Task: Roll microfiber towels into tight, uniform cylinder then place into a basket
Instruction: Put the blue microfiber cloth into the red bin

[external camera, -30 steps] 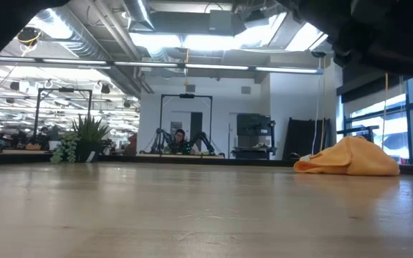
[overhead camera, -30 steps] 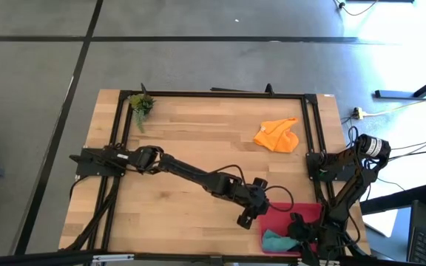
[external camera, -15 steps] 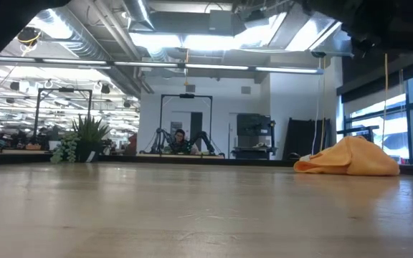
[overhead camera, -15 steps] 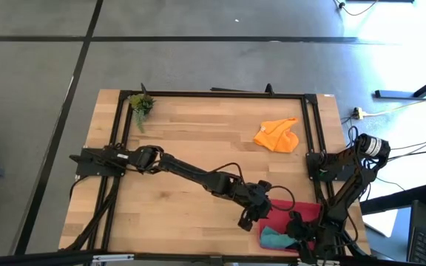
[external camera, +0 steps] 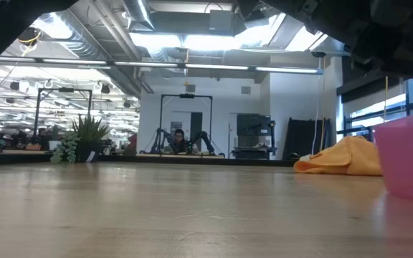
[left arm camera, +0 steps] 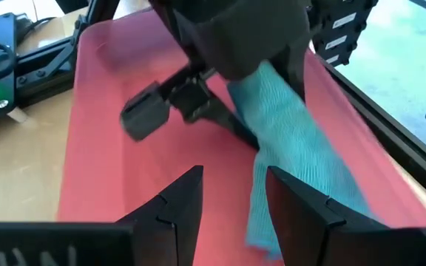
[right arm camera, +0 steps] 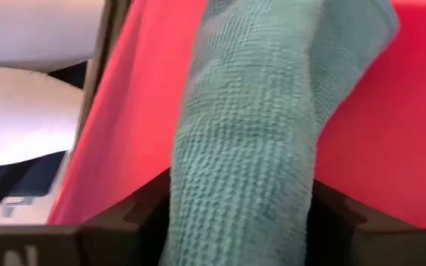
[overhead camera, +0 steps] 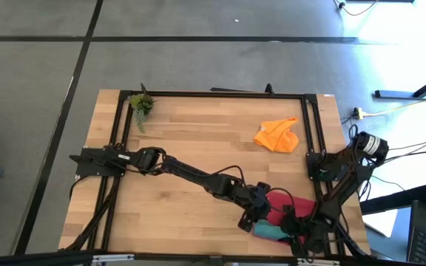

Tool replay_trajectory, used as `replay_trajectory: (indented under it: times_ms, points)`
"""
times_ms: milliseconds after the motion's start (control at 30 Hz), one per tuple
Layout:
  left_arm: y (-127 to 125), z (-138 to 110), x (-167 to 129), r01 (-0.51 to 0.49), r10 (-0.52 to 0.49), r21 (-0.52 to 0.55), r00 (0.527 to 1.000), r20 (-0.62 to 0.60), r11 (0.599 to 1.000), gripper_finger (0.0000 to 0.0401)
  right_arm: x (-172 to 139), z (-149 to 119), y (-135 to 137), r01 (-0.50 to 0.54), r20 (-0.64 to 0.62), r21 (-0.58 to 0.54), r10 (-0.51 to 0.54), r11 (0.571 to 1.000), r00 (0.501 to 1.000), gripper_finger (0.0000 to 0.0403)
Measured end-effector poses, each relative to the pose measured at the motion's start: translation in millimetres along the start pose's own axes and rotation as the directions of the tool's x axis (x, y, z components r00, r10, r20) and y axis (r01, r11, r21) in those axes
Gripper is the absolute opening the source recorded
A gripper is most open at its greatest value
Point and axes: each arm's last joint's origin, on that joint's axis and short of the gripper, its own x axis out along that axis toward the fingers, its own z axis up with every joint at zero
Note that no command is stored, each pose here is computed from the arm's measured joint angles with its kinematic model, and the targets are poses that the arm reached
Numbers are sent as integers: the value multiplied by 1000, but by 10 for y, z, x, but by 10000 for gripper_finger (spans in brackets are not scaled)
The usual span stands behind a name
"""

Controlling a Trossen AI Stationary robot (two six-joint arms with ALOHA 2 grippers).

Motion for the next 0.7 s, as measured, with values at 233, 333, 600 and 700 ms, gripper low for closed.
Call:
replay_trajectory:
  times_ms: [233,333,600,700]
  points:
    - [-5,-34,-2,7,-7,-4,999,-37,1000,140,35,136,-32,-10,-53,-12,9,1000,999,216]
    - [-5,-37,-3,7,-7,-5,999,-40,1000,140,-18,194,1,29,-77,-29,-31,999,997,216]
    - [-4,-42,-3,7,-8,-5,999,-46,1000,140,-168,380,140,114,-96,-59,-119,992,988,216]
    - [-4,-41,-4,7,-8,-5,999,-45,1000,140,-188,418,192,92,-105,-53,-97,994,990,216]
